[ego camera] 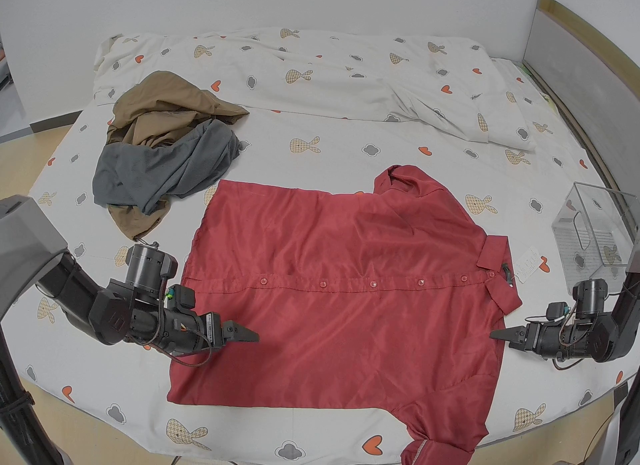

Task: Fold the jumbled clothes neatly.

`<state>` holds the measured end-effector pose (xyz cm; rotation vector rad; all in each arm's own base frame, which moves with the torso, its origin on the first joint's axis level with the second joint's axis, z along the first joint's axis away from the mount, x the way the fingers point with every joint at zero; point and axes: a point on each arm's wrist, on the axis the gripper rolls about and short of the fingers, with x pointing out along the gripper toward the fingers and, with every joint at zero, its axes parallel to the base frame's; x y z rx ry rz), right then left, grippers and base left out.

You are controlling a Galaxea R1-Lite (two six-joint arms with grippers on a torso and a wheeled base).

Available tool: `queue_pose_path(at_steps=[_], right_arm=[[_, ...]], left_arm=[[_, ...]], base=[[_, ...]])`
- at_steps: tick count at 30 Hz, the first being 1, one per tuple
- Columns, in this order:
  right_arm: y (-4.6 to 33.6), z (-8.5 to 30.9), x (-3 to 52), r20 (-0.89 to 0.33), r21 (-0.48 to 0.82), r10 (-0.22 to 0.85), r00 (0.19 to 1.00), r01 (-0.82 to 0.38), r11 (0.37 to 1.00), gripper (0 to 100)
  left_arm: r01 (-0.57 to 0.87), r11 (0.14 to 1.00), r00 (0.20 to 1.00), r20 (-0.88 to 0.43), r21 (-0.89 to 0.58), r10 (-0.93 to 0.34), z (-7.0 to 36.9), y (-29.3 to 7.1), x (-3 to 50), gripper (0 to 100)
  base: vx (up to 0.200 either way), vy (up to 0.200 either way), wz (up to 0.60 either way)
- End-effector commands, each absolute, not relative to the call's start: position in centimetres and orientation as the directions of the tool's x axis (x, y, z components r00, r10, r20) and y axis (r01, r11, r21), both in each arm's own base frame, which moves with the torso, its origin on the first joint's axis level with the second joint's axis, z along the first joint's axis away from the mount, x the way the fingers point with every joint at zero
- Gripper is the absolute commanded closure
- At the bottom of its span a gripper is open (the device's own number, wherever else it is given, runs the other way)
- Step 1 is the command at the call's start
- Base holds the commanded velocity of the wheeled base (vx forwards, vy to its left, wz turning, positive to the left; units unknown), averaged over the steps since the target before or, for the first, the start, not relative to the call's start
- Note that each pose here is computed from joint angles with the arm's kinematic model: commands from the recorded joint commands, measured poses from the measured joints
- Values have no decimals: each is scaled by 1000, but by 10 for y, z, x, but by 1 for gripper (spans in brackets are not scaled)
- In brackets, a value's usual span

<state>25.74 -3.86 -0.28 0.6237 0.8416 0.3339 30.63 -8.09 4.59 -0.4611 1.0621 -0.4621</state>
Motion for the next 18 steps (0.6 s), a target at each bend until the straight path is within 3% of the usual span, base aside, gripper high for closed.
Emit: queue_pose_path(at_steps=[1, 18], right_arm=[[-44, -3, 251, -582, 642, 506, 637, -21, 766, 0], [-34, -7, 267, -560, 671, 550, 619, -50, 740, 0]], left_arm=[[119, 818, 384, -733, -563, -561, 34, -82, 308, 0], [113, 819, 378, -738, -563, -559, 31, -82, 308, 0]], base=[[0, 0, 0], [0, 0, 0]])
